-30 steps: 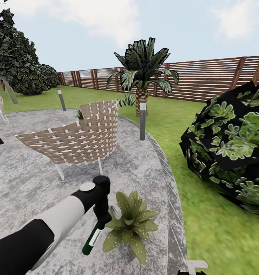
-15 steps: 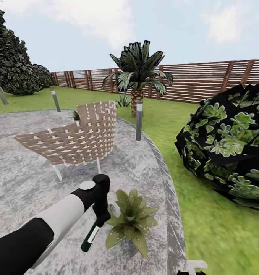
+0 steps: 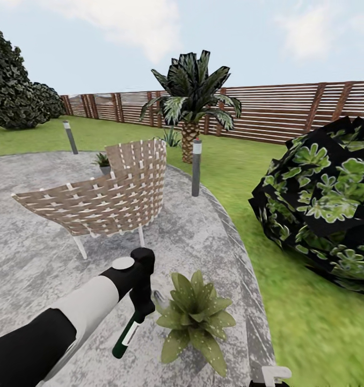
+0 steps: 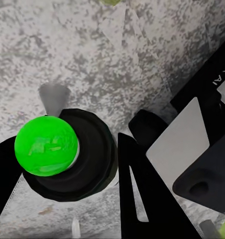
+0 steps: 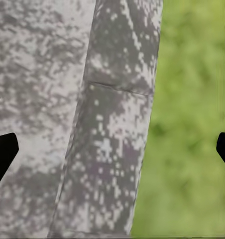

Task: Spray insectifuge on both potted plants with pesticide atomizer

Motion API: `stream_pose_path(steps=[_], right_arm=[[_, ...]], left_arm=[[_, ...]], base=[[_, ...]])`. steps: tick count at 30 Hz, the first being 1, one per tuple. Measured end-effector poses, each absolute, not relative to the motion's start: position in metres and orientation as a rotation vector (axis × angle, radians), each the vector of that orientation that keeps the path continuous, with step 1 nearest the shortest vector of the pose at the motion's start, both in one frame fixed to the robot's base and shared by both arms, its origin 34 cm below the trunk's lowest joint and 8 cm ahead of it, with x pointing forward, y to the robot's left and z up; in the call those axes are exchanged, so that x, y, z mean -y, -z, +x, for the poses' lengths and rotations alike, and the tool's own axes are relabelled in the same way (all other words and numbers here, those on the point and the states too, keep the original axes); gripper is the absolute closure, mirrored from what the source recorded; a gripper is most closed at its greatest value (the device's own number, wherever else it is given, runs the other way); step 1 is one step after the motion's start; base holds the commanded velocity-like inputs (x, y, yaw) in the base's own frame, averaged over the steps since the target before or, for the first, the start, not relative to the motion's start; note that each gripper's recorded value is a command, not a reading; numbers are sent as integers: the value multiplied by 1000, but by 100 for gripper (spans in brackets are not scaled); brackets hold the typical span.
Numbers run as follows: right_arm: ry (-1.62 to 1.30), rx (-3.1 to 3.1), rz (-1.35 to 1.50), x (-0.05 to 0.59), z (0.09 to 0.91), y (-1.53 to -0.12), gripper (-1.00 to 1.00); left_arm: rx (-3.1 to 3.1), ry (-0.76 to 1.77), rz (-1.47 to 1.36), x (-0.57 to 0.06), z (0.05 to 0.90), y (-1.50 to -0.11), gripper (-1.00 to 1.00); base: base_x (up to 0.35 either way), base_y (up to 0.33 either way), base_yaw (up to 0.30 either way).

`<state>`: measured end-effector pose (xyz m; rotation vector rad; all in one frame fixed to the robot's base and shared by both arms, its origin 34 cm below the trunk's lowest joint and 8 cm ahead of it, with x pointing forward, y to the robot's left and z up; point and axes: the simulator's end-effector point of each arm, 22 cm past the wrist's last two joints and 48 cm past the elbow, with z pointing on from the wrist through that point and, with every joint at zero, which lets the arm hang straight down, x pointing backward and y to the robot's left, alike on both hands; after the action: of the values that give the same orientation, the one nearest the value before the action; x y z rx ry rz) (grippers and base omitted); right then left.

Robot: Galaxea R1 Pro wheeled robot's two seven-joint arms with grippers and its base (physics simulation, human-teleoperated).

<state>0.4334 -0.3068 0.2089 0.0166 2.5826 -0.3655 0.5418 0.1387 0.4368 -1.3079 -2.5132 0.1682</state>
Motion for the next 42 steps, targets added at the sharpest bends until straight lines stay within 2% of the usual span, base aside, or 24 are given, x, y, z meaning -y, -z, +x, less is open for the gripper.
stream_pose_path(steps=[7,13,18,23,28,36,42], right_arm=[[366,-2583,17,307,434,-209,-100],[366,-2582,13,307,434,-209,-100],[366,-2582,12,307,434,-209,-100],[368,-2583,14,308,433,-209,-100],[369,-2582,16,308,434,-209,-100],[390,-2579,22,320,434,-210,-100],[392,-2578,20,321,434,-210,-100]], left_arm=[[2514,-167,-1299,-142,541,-436,100],[2514,-166,-1260,-155,536,-429,100],[2501,-170,-1244,-159,525,-419,100],[2549,-68,-1213,-194,542,-418,100],[2575,-48,-1210,-200,557,-428,100],[2572,-36,-1214,-200,556,-426,100],[2591,71,-1234,-215,565,-419,100]], base=[[-50,22,-249],[-171,199,-25],[-7,21,0],[0,0,0],[0,0,0],[0,127,-214],[0,3,-27]])
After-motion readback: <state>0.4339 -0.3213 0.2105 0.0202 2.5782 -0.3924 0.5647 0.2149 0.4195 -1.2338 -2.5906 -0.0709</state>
